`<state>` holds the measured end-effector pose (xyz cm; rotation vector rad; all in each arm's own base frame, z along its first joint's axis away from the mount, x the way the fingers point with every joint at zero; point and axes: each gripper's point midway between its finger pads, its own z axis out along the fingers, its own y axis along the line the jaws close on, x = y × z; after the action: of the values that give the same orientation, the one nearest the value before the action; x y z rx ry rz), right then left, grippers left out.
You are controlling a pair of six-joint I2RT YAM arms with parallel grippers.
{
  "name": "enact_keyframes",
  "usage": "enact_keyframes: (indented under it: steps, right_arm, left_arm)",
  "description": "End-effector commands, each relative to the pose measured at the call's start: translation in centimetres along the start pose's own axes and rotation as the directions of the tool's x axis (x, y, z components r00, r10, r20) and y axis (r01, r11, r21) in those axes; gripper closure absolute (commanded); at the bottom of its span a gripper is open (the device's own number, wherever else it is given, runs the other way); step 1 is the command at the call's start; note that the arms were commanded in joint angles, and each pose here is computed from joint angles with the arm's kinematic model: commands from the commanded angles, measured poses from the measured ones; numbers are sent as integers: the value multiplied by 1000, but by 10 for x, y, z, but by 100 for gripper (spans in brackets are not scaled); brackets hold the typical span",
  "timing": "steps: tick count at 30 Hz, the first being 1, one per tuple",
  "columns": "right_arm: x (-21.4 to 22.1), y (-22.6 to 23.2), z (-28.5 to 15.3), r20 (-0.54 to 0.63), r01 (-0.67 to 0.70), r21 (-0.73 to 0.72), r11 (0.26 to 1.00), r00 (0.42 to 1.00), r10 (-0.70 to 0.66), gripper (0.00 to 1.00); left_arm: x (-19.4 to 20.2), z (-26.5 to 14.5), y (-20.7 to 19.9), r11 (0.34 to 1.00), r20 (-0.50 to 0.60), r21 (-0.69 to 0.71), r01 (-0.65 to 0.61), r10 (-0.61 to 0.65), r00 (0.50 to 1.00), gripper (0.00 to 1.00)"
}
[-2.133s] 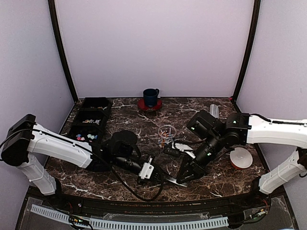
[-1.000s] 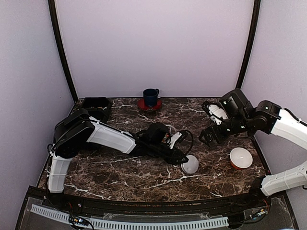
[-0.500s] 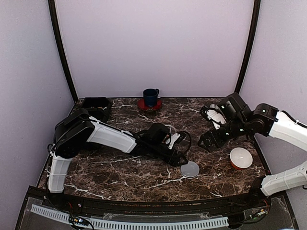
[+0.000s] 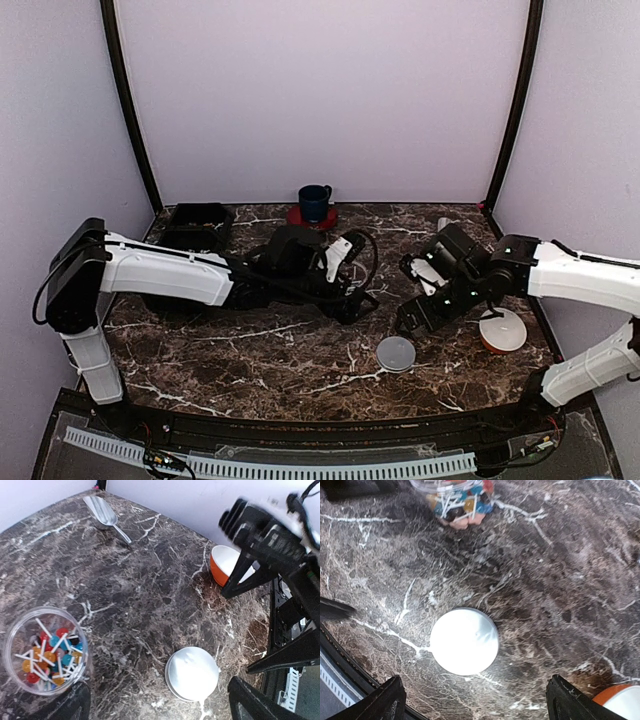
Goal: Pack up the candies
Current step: Pick up the box lid from the center of the board.
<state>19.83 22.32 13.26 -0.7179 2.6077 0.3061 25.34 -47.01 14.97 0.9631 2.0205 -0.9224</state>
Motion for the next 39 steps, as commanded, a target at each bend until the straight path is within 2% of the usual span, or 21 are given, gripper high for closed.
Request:
enact_keyframes:
  steps: [1, 8, 11, 16, 26, 39]
  right_arm:
    - [0, 10, 14, 30, -55, 14, 998, 998, 55, 2]
    - [17, 19, 40, -34, -22, 71, 997, 999, 25, 2]
    - [22, 23, 49, -62, -6, 88, 996, 998, 11, 2]
    - [30, 24, 59, -84, -11, 88, 996, 996, 18, 2]
    - [42, 25, 79, -135, 3, 95, 995, 991, 10, 2]
    - [47, 26, 95, -172, 28, 101, 994, 985, -10, 2]
  left_arm:
    - [-11, -29, 18, 983, 71, -139, -117, 128, 989, 1]
    - [-17, -67, 64, 902, 168, -416, -117, 203, 965, 1]
    - [-11, -71, 84, 875, 176, -477, -88, 194, 965, 1]
    - [5, -71, 106, 884, 225, -468, -5, 125, 966, 1]
    - [20, -68, 123, 900, 281, -433, 48, 84, 956, 1]
    - [32, -67, 129, 904, 276, -421, 71, 54, 960, 1]
